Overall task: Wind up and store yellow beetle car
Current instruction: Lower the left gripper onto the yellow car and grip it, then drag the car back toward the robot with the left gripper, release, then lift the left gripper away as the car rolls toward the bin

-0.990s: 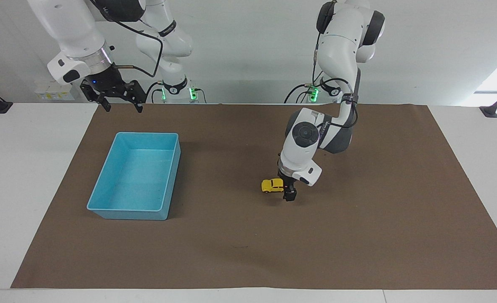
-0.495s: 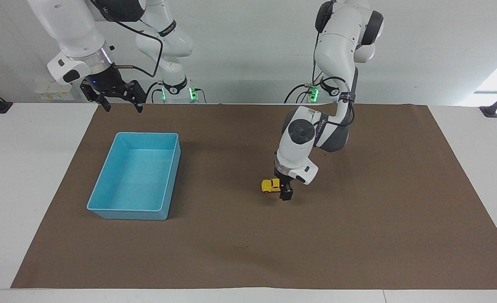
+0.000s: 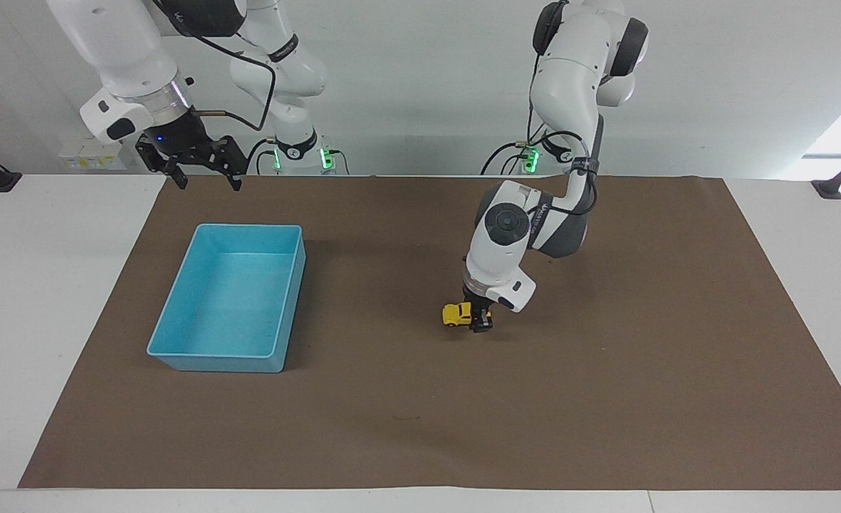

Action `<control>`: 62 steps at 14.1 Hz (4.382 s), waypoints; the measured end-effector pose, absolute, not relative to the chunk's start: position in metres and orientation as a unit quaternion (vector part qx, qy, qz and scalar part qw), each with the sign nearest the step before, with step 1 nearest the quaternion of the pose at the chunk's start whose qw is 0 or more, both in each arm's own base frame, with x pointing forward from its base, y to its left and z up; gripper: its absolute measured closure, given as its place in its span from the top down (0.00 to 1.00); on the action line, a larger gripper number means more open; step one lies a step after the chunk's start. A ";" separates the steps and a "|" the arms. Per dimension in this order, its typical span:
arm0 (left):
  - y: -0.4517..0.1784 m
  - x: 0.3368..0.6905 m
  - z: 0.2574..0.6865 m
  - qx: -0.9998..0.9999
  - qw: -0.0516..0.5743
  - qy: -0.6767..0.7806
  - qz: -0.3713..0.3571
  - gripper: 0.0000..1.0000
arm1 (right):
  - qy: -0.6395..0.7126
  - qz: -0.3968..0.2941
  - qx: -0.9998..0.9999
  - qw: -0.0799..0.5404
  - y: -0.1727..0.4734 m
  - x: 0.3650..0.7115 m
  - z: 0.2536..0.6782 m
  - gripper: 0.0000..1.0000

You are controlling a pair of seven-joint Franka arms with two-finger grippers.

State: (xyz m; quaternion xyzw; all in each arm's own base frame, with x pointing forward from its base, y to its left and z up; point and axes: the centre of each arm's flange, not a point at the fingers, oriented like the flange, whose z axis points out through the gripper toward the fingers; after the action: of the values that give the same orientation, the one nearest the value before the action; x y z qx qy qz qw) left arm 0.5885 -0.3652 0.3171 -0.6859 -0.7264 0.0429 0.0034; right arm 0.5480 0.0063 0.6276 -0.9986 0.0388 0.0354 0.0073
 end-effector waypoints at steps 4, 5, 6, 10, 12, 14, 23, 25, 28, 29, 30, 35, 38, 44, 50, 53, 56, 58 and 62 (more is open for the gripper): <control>-0.366 0.588 0.318 -0.711 0.001 -0.702 0.043 0.43 | 0.039 0.035 -0.999 0.007 0.006 0.548 0.628 1.00; -0.366 0.588 0.318 -0.713 0.001 -0.699 0.043 0.43 | 0.039 0.035 -0.999 0.007 0.006 0.548 0.628 1.00; -0.366 0.588 0.318 -0.716 0.001 -0.697 0.043 0.43 | 0.039 0.035 -0.999 0.007 0.006 0.548 0.628 1.00; -0.364 0.587 0.318 -0.722 0.001 -0.691 0.042 0.43 | 0.039 0.035 -0.999 0.007 0.006 0.548 0.628 1.00; -0.360 0.588 0.318 -0.720 0.003 -0.692 0.041 0.43 | 0.039 0.035 -0.999 0.007 0.006 0.548 0.628 1.00; -0.353 0.589 0.318 -0.717 0.005 -0.696 0.040 0.43 | 0.039 0.035 -0.999 0.007 0.006 0.548 0.628 1.00; -0.282 0.603 0.317 -0.693 0.016 -0.719 0.045 0.43 | 0.039 0.035 -0.999 0.007 0.006 0.548 0.628 1.00; -0.265 0.606 0.317 -0.696 0.017 -0.716 0.047 0.43 | 0.039 0.035 -0.999 0.007 0.006 0.548 0.628 1.00; -0.242 0.606 0.317 -0.699 0.012 -0.714 0.045 0.43 | 0.039 0.035 -0.999 0.007 0.006 0.548 0.628 1.00; -0.237 0.606 0.316 -0.698 0.012 -0.714 0.045 0.43 | 0.039 0.035 -0.999 0.007 0.006 0.548 0.628 1.00; -0.232 0.606 0.317 -0.698 0.011 -0.715 0.045 0.43 | 0.039 0.035 -0.999 0.007 0.006 0.548 0.628 1.00; -0.228 0.607 0.317 -0.699 0.011 -0.713 0.045 0.43 | 0.039 0.035 -0.999 0.007 0.006 0.548 0.628 1.00; -0.227 0.607 0.317 -0.699 0.012 -0.713 0.045 0.44 | 0.039 0.035 -0.999 0.007 0.006 0.548 0.628 1.00; -0.195 0.622 0.327 -0.690 0.000 -0.723 0.035 1.00 | 0.039 0.035 -0.999 0.007 0.006 0.548 0.628 1.00; -0.195 0.623 0.334 -0.690 -0.005 -0.723 0.033 1.00 | 0.039 0.035 -0.999 0.007 0.006 0.548 0.628 1.00; -0.195 0.623 0.334 -0.690 -0.005 -0.723 0.033 1.00 | 0.039 0.035 -0.999 0.007 0.006 0.548 0.628 1.00; -0.195 0.623 0.334 -0.690 -0.005 -0.723 0.033 1.00 | 0.039 0.035 -0.999 0.007 0.006 0.548 0.628 1.00; -0.195 0.624 0.335 -0.690 -0.006 -0.723 0.032 1.00 | 0.039 0.035 -0.999 0.007 0.006 0.548 0.628 1.00; -0.194 0.626 0.341 -0.690 -0.011 -0.723 0.029 1.00 | 0.039 0.035 -0.999 0.007 0.006 0.548 0.628 1.00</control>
State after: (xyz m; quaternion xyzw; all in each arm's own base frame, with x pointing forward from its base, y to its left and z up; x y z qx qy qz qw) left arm 0.6256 -0.1942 0.3415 -0.6898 -0.7234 0.0293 -0.0115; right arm 0.5480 0.0063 0.6276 -0.9986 0.0388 0.0354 0.0073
